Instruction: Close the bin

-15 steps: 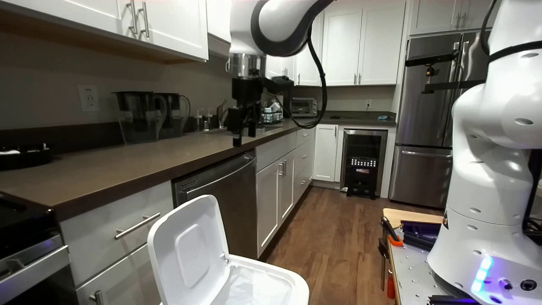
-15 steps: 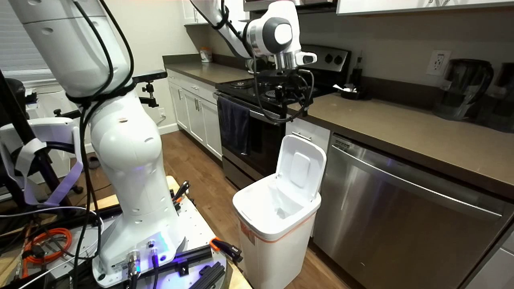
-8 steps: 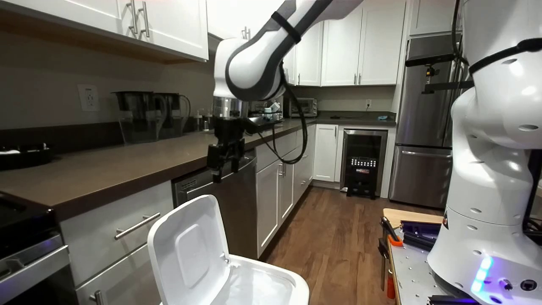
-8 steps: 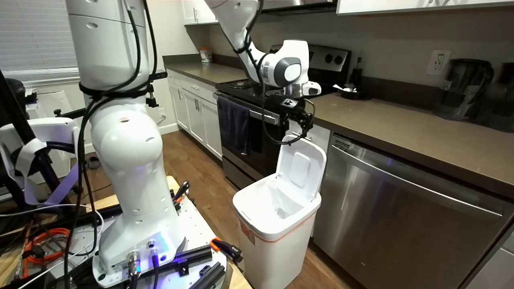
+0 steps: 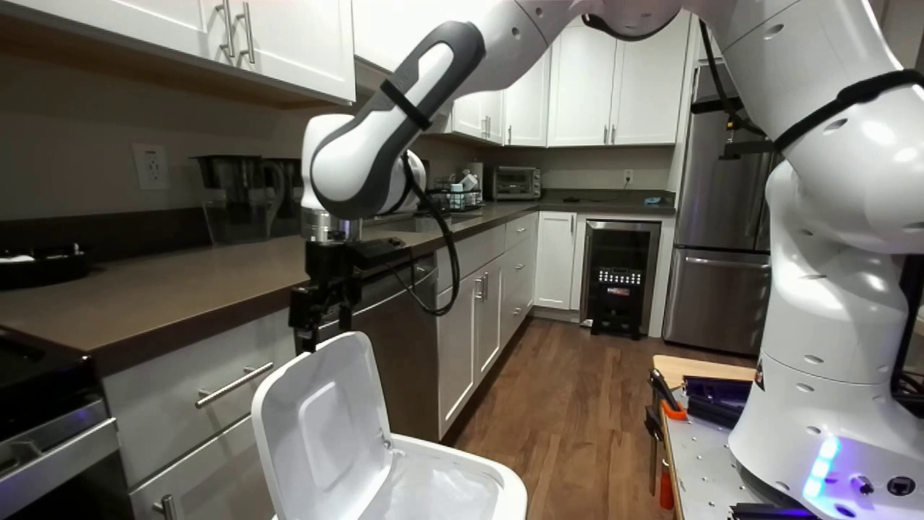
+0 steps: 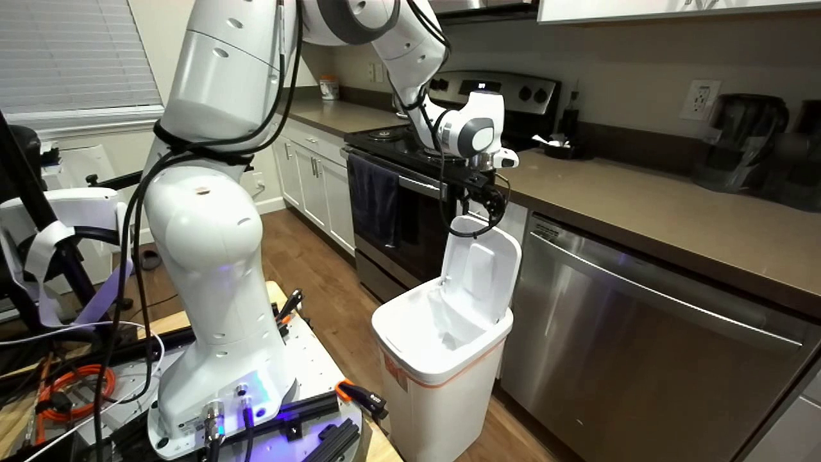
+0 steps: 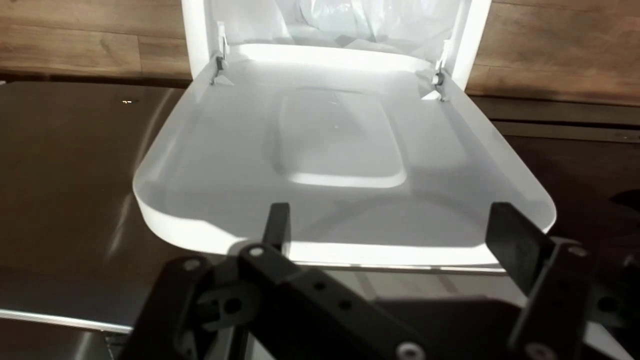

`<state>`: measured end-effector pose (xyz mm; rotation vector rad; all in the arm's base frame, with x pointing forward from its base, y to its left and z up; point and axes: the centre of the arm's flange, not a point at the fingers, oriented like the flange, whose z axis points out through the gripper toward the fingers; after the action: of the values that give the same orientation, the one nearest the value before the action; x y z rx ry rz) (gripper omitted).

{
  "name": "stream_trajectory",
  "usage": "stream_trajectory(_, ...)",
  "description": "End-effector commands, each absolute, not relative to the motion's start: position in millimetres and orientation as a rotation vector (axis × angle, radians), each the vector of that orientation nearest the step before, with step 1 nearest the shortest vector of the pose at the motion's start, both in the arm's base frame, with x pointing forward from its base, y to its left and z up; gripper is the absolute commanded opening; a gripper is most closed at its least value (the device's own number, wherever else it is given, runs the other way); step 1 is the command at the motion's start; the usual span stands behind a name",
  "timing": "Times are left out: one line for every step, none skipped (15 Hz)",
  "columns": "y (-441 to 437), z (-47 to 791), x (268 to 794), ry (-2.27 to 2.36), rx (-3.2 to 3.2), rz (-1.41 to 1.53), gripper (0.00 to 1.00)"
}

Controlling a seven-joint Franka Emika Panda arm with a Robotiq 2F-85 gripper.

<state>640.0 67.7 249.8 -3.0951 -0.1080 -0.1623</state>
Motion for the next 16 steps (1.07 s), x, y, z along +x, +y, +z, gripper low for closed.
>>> stream_trajectory(77,250,674,-0.152,-3.086,-0.114,1.00)
stream_trajectory(78,251,678,-0.154,-3.085,-0.103,1.00)
stream_trajectory(80,254,682,-0.157,-3.091,-0.090,1.00)
stream_trajectory(81,256,685,-0.157,-3.094,-0.072,1.00)
stream_trajectory(83,260,688,-0.161,-3.095,-0.073,1.00)
stream_trajectory(84,260,690,-0.172,-3.093,-0.084,1.00)
stream_trajectory(85,260,691,-0.178,-3.092,-0.101,1.00)
stream_trajectory(85,258,692,-0.185,-3.084,-0.115,0.94)
stream_trajectory(84,253,693,-0.187,-3.081,-0.122,0.74)
stream_trajectory(84,249,693,-0.192,-3.079,-0.126,0.68)
stream_trajectory(84,243,692,-0.200,-3.083,-0.133,0.60)
stream_trajectory(83,238,692,-0.205,-3.085,-0.141,0.54)
stream_trajectory(81,233,691,-0.212,-3.087,-0.157,0.47)
stream_trajectory(79,229,691,-0.221,-3.084,-0.178,0.41)
stream_trajectory(77,226,692,-0.226,-3.079,-0.219,0.34)
stream_trajectory(74,225,693,-0.230,-3.079,-0.248,0.28)
